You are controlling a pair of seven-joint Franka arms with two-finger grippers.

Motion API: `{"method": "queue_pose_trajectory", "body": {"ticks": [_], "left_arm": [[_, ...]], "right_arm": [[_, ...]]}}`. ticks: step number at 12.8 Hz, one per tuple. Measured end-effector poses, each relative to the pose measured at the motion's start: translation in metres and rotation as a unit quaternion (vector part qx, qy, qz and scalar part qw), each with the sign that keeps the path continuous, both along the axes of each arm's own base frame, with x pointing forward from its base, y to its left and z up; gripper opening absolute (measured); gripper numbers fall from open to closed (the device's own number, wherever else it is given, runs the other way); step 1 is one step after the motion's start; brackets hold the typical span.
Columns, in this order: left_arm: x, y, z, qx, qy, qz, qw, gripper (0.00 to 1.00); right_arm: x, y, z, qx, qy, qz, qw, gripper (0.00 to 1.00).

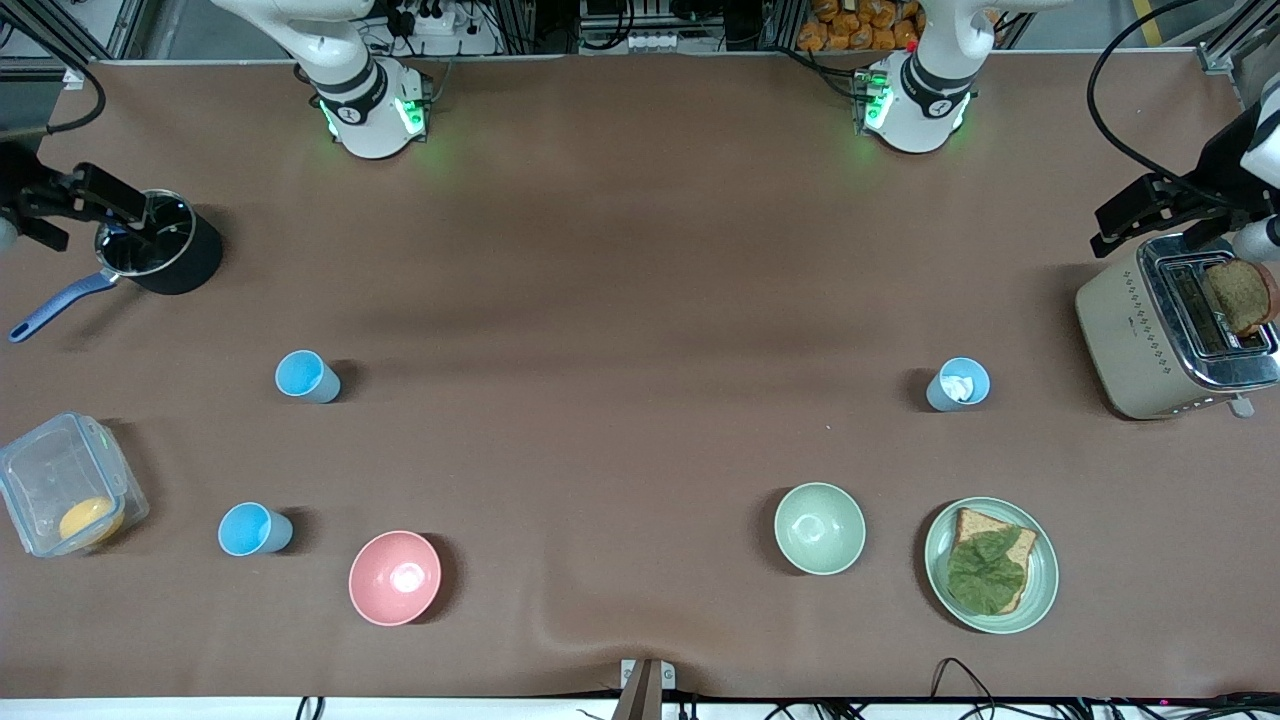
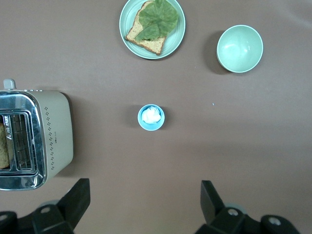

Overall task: Stack blue cups with both arms
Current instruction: 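Reach the right gripper and the left gripper down to the two blue cups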

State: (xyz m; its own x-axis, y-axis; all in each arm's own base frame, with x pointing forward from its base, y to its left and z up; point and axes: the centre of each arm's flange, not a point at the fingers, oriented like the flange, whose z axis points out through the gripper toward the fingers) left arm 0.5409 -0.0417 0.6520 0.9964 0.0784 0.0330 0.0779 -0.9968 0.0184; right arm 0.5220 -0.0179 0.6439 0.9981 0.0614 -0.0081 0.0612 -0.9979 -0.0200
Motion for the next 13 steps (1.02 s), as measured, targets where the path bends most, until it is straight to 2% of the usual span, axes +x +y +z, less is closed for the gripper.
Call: {"method": "queue_pose_trajectory", "body": {"ticks": [3,6,8,9,11,12,13], "left_arm": [[0.000,0.000,0.000,0.000,0.000,0.000,1.000,1.00],[0.001,0.002,-0.007,0.009,0.006,0.001,1.000,1.00],[0.007,0.004,-0.028,0.015,0.026,0.002,1.000,1.00],[0.013,0.003,-0.044,0.016,0.032,0.002,0.999,1.00],[0.029,0.002,-0.093,0.016,0.024,0.001,1.000,1.00],[0.032,0.002,-0.125,0.015,0.014,0.001,1.000,1.00],[0.032,0.004,-0.159,0.015,0.007,0.002,1.000,1.00]], "right_arm": [[-0.002,0.000,0.001,-0.004,0.004,0.001,1.000,1.00],[-0.007,-0.007,-0.004,-0.003,0.027,-0.006,1.000,1.00],[-0.010,-0.013,-0.022,0.000,0.068,-0.011,0.998,1.00],[-0.008,-0.018,-0.043,0.003,0.099,-0.016,0.995,1.00],[0.007,-0.032,-0.108,0.011,0.169,-0.026,0.985,1.00],[0.019,-0.042,-0.144,0.015,0.196,-0.033,0.980,1.00],[0.032,-0.055,-0.180,0.020,0.214,-0.043,0.976,1.00]]}}
